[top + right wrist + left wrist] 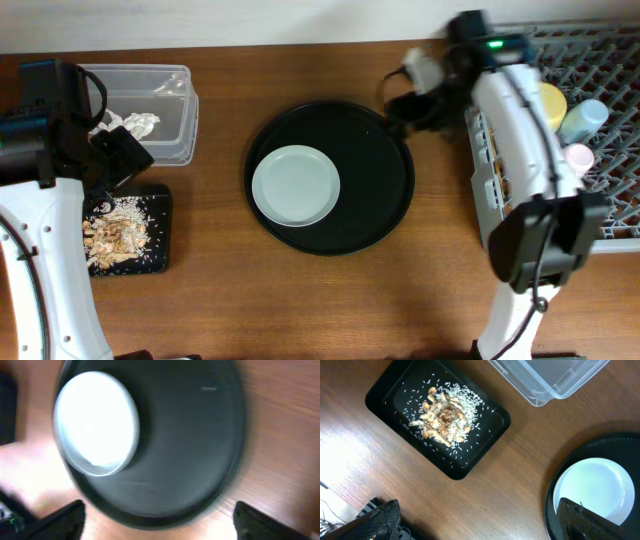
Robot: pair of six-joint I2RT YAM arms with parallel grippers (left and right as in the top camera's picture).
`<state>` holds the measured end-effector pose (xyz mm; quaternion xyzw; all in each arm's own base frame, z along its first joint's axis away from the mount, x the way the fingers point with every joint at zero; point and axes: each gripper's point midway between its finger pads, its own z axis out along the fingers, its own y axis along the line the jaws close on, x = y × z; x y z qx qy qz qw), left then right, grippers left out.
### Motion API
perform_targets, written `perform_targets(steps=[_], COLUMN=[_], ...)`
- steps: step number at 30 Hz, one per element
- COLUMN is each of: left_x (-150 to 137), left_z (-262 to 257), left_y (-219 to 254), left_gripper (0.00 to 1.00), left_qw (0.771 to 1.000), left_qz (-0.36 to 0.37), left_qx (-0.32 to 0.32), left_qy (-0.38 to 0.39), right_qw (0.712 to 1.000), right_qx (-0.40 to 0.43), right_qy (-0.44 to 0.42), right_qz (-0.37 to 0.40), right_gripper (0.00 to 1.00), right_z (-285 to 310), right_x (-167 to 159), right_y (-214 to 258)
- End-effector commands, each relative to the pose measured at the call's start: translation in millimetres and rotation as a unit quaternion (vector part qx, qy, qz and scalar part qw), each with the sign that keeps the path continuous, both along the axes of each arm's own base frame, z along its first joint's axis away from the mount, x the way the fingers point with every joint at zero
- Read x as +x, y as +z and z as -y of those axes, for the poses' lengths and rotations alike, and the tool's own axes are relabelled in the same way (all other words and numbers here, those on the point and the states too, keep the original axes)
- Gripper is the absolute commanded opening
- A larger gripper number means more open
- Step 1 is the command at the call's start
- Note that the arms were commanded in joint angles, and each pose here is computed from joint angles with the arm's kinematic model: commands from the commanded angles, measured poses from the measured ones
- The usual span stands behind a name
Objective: Sort waste into correct bins and load items into the dishwasher rack
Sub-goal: 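Reach the right gripper to the grey plate and grasp its rim, then lift the grey plate and stand it upright in the rack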
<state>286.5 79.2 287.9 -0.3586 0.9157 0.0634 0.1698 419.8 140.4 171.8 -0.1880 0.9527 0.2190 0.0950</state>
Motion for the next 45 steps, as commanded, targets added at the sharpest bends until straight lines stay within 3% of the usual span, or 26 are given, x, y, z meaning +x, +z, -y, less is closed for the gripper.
perform_targets(steps=[1, 6, 9, 15, 25, 27, 32, 38, 41, 45], left_x=[-2.0, -2.0, -2.0, -2.0, -2.0, -2.0, -2.0, -2.0, -2.0, -2.0], left_z=[-1.5, -1.5, -1.5, -1.5, -1.5, -1.5, -1.5, -1.5, -1.5, -1.5], left_y=[4.5, 4.5, 4.5, 4.5, 4.5, 4.5, 4.5, 4.5, 4.5, 4.5], left_gripper=[0.99, 0.99, 0.99, 0.99, 0.99, 0.99, 0.99, 0.99, 0.99, 0.99], left_qw=[1.000, 1.000, 1.000, 1.000, 1.000, 1.000, 1.000, 1.000, 1.000, 1.000], left_qz=[0.007, 0.007, 0.007, 0.007, 0.007, 0.007, 0.007, 0.007, 0.007, 0.007], left_qx=[0.004, 0.004, 0.004, 0.004, 0.004, 0.004, 0.004, 0.004, 0.004, 0.004], left_qy=[0.002, 0.002, 0.002, 0.002, 0.002, 0.002, 0.002, 0.002, 0.002, 0.002], right_qw=[0.999, 0.996, 0.987, 0.965, 0.960, 0.962, 0.963, 0.962, 0.958, 0.954], right_qx=[-0.010, -0.076, -0.111, -0.160, -0.162, -0.152, -0.144, -0.101, -0.081, -0.050], right_qy=[0.032, -0.022, -0.104, -0.205, -0.218, -0.216, -0.214, -0.239, -0.270, -0.292], right_qz=[-0.018, -0.042, -0.044, -0.042, -0.065, -0.068, -0.074, -0.080, -0.060, 0.035], right_gripper=[0.98, 0.98, 0.78, 0.60, 0.46, 0.39, 0.07, 0.04, 0.04, 0.04], right_z=[-53.1, -102.3, -109.3, -102.5, -94.4, -97.6, -100.4, -92.4, -66.8, 6.2], right_x=[-17.5, -32.4, -33.5, -41.1, -61.2, -62.6, -63.2, -38.8, -14.5, 27.1], right_y=[-16.2, -68.7, -89.5, -120.0, -170.4, -173.9, -172.6, -126.5, -73.0, 38.0])
